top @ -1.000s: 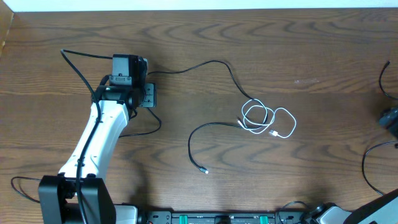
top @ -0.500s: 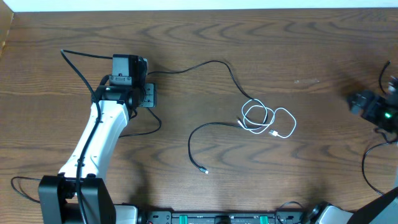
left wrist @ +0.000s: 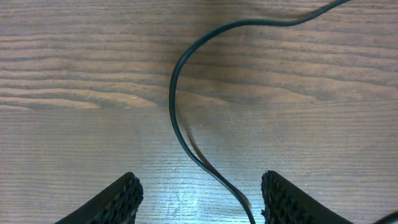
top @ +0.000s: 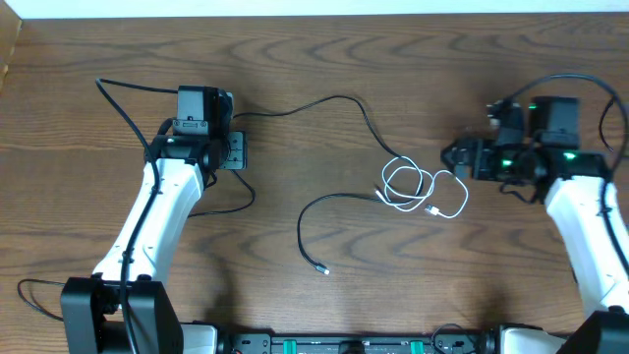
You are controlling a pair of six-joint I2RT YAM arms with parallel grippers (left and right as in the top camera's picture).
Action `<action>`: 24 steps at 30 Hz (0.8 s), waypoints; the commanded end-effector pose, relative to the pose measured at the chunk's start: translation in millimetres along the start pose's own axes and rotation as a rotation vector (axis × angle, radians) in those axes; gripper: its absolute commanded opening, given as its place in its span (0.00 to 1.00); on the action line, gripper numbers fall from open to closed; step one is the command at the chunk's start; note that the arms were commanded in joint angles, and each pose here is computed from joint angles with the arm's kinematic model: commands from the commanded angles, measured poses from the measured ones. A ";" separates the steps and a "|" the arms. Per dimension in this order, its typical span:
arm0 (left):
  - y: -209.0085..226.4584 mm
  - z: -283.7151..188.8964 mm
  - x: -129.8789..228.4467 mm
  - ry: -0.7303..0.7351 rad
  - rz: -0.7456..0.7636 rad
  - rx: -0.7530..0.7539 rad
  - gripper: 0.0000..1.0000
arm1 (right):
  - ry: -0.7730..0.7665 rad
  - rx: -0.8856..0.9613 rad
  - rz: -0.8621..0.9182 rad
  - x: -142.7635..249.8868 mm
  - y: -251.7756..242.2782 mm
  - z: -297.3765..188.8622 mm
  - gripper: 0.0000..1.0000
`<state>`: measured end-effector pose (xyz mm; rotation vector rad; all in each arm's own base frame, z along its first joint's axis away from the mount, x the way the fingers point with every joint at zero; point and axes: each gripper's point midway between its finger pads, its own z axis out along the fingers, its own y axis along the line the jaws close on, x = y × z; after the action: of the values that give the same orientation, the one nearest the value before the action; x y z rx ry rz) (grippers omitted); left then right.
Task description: Untangle cables
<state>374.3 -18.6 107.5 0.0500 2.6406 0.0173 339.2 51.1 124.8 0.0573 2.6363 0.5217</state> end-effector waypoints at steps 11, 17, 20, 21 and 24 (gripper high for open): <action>2.7 -4.2 -9.1 -0.022 -0.015 -0.005 0.63 | 0.107 0.198 0.180 24.3 5.6 50.3 0.61; 2.7 -4.2 -9.1 -0.022 -0.015 -0.005 0.63 | 0.206 0.209 0.181 47.2 10.5 76.6 0.50; 2.7 -4.2 -9.1 -0.022 -0.015 -0.005 0.62 | 0.238 0.211 0.159 56.2 17.0 85.1 0.38; 2.7 -4.2 -9.1 -0.022 -0.015 -0.005 0.63 | 0.241 0.215 0.156 57.3 17.4 86.0 0.36; 2.7 -4.2 -9.1 -0.022 -0.015 -0.005 0.63 | 0.236 0.247 0.163 57.9 13.3 87.0 0.29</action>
<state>374.3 -18.6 107.5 0.0500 2.6406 0.0173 319.4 104.7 31.6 0.2689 2.9490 0.3072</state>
